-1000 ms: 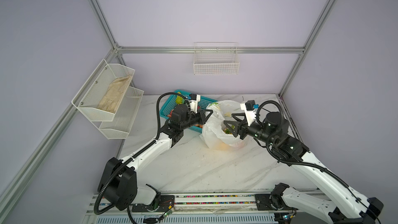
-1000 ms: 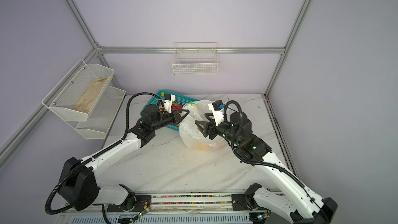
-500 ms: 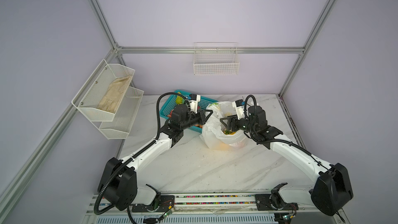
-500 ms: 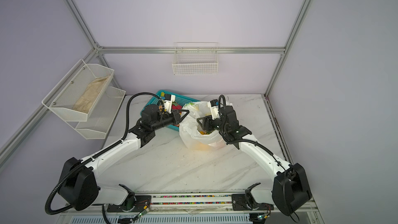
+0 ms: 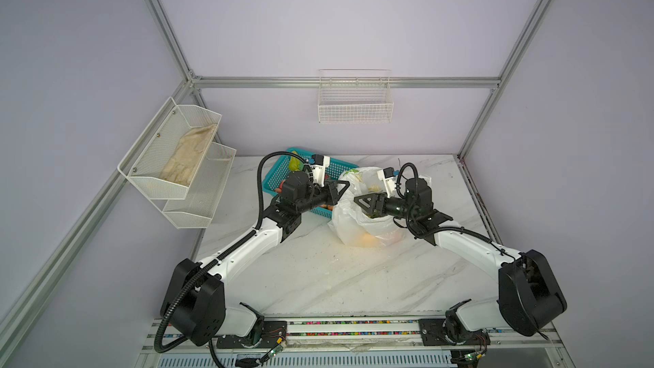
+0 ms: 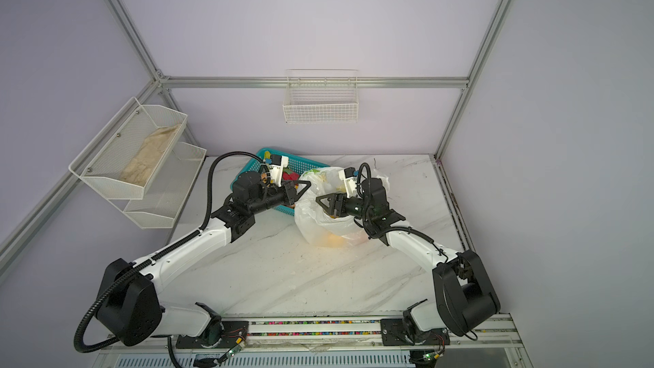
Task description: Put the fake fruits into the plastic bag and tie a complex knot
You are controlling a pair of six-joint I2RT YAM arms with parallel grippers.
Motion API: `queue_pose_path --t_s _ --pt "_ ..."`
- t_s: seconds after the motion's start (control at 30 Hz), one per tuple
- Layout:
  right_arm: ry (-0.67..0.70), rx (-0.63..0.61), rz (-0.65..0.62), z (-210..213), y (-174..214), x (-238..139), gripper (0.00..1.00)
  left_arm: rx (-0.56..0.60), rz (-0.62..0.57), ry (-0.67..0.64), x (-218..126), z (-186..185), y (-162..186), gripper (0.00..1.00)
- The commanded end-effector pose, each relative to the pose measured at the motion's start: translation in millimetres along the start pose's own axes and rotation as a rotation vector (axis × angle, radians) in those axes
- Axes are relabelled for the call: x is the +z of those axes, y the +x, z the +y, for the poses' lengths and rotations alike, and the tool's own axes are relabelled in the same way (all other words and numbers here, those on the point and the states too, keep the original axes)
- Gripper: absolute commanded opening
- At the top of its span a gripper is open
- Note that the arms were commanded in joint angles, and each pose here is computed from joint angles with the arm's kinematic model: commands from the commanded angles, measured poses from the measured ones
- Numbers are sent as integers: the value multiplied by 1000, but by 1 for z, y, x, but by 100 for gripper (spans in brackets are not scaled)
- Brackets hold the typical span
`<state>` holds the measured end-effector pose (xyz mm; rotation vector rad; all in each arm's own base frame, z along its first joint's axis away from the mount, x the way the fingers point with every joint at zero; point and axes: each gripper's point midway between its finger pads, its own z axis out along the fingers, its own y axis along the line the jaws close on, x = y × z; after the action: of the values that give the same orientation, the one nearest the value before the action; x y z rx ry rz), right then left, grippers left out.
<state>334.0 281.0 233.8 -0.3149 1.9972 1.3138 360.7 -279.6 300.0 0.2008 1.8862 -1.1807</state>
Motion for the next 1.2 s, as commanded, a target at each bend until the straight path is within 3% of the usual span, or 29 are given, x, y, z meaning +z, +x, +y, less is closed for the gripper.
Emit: queue_pose_path --t_s 0.0,0.17,0.57,0.77,0.9,1.17 --pt "-73 5 -43 13 -11 -1 69 37 -23 23 -11 -7 -3 0" --pt "-92 8 -69 16 -14 -3 61 34 -30 26 -10 -7 -3 0" --pt "-39 -56 -218 33 -36 -38 18 11 -48 -7 -12 8 -2 0" --pt "0 -120 -243 45 -46 -54 9 7 -41 -22 -11 16 1 3" --pt "-7 -166 -272 60 -56 -64 2 20 -45 -30 -12 16 -1 11" --pt "-19 -247 -293 86 -72 -77 0 93 -55 -54 -22 12 -7 56"
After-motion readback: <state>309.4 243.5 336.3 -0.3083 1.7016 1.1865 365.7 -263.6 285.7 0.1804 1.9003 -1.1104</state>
